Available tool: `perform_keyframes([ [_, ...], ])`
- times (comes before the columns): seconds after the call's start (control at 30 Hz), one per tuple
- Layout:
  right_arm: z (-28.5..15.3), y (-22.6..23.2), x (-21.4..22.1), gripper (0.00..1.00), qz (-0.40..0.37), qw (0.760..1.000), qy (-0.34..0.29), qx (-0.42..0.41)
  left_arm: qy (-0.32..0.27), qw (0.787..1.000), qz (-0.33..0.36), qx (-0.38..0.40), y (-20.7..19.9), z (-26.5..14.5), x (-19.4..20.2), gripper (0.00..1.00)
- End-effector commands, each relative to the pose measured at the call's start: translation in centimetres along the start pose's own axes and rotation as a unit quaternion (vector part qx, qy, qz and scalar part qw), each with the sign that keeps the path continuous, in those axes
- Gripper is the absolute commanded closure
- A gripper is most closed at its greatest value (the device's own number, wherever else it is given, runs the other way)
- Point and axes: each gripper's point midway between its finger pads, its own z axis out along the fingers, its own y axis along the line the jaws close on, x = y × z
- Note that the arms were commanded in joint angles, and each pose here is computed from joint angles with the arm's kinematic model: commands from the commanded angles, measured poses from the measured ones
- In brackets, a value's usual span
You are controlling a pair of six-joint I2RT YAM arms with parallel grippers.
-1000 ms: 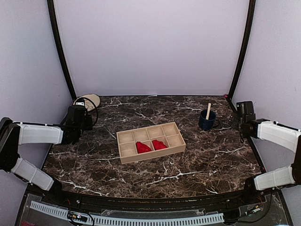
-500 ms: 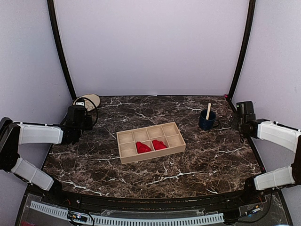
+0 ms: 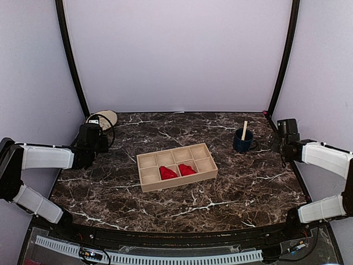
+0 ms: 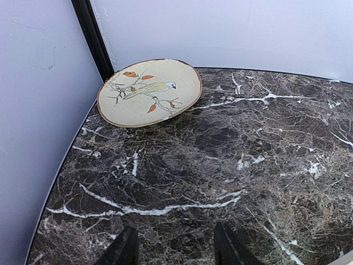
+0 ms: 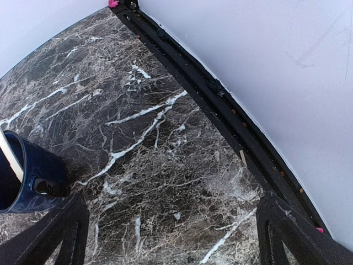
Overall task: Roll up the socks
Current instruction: Reset both arms
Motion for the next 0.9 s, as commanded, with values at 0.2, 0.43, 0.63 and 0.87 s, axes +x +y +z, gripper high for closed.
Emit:
perform_keyframes([
  [0.2, -0.19, -0.04, -0.37, 0.01, 0.016, 1.0, -0.008, -0.005, -0.012, 1.0, -0.005, -0.003, 0.53, -0.12, -0.41, 0.51],
  [0.43, -0.18, 0.09, -0.37, 0.01, 0.017, 1.0, -0.008, -0.008, -0.011, 1.0, -0.005, -0.003, 0.54, -0.08, -0.4, 0.51],
  [0.63, -0.11, 0.07, -0.26, 0.0, 0.019, 1.0, -0.007, -0.008, -0.011, 1.0, -0.005, -0.003, 0.54, -0.03, -0.38, 0.51],
  [0.87, -0.18, 0.07, -0.3, 0.0, 0.023, 1.0, -0.008, -0.009, -0.011, 1.0, -0.004, -0.003, 0.55, -0.01, -0.4, 0.51],
])
